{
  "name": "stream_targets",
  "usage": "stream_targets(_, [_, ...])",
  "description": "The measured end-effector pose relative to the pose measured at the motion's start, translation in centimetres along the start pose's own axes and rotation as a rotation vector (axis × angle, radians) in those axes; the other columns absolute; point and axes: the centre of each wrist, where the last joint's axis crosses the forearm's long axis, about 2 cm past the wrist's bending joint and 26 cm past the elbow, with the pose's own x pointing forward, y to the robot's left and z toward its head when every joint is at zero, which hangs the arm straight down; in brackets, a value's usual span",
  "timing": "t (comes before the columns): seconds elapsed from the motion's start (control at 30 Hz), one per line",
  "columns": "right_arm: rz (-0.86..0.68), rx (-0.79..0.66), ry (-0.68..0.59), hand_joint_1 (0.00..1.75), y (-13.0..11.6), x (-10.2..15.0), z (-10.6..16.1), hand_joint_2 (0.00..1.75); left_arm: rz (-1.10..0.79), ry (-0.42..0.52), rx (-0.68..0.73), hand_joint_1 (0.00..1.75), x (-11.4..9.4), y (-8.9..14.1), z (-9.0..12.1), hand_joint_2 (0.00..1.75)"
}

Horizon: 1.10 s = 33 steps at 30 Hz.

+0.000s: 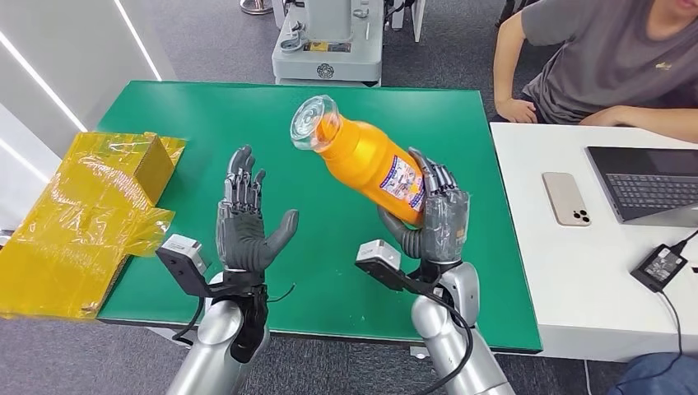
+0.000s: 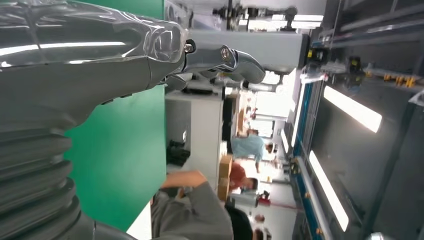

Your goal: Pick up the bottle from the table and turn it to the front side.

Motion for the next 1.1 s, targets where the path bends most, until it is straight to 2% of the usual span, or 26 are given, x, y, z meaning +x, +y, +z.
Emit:
stream_targets(0.13, [-0.029,0.044,0.049,1.75,0.6,0.5,0.3,1.75,0.101,0.026,-0.12,0.0,0.0,-0.7,0.0,1.75])
stream_targets(0.37, [-0.058,0.21,0.031,1.75,1.5,1.0,1.1,1.75,0.172,0.028,-0.277,0.0,0.2,-2.0,-0.6,1.75])
stream_targets(0.7, [-0.065,0.408,-0.029,1.75,2.1,1.1,0.2,1.75,0.15,0.023,-0.299,0.0,0.0,-1.9,-1.4,1.75])
stream_targets(1.1, [-0.064,0.472,-0.057,1.75,2.4,0.7,0.1,1.75,0.134,0.023,-0.292,0.0,-0.4,-1.3,-1.6,1.75])
